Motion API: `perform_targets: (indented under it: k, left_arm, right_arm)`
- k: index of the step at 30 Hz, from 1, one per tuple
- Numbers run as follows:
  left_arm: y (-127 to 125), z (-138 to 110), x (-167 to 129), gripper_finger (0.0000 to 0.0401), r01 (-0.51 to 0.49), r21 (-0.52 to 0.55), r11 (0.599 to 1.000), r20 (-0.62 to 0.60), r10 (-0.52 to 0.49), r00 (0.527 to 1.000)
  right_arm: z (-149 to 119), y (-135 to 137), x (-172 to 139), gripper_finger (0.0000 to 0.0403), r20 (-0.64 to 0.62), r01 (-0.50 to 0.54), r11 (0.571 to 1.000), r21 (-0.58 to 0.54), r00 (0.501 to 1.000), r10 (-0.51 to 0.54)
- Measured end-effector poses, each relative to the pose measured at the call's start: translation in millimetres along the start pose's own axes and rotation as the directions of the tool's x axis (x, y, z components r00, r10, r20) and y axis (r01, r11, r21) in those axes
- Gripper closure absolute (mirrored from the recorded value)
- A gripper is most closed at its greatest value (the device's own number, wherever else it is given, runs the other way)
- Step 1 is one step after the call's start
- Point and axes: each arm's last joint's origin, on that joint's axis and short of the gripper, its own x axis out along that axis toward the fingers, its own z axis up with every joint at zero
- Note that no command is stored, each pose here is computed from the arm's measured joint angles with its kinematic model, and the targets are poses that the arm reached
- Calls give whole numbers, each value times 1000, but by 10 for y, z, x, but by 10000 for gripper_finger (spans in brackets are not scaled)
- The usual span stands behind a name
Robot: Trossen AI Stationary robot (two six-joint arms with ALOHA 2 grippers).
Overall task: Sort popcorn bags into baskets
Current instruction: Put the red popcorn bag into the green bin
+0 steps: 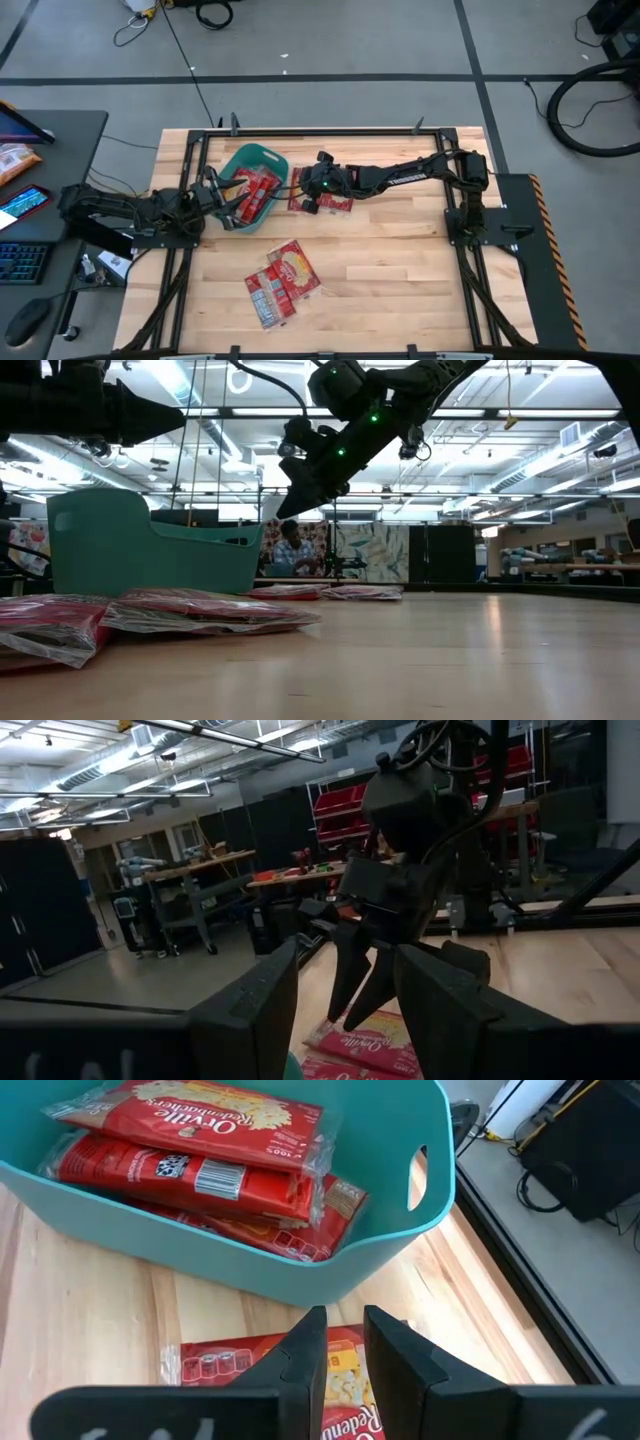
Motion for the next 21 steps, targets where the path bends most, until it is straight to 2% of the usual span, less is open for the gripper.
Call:
perform_targets:
  k: [9,12,21]
  left_arm:
    - [0,0,0,229,0,0,1000,0,0,1000]
    - [0,0,0,229,0,0,1000,0,0,1000]
    - [0,1,0,229,0,0,1000,1,0,1000]
  right_arm:
    - [-1,8,-1,327,1,-23,1000,3,1000,23]
    - [-14,19,17,328,-2,-24,999,42,1000,24]
    - [-217,271,180,326,-61,-61,998,6,996,61]
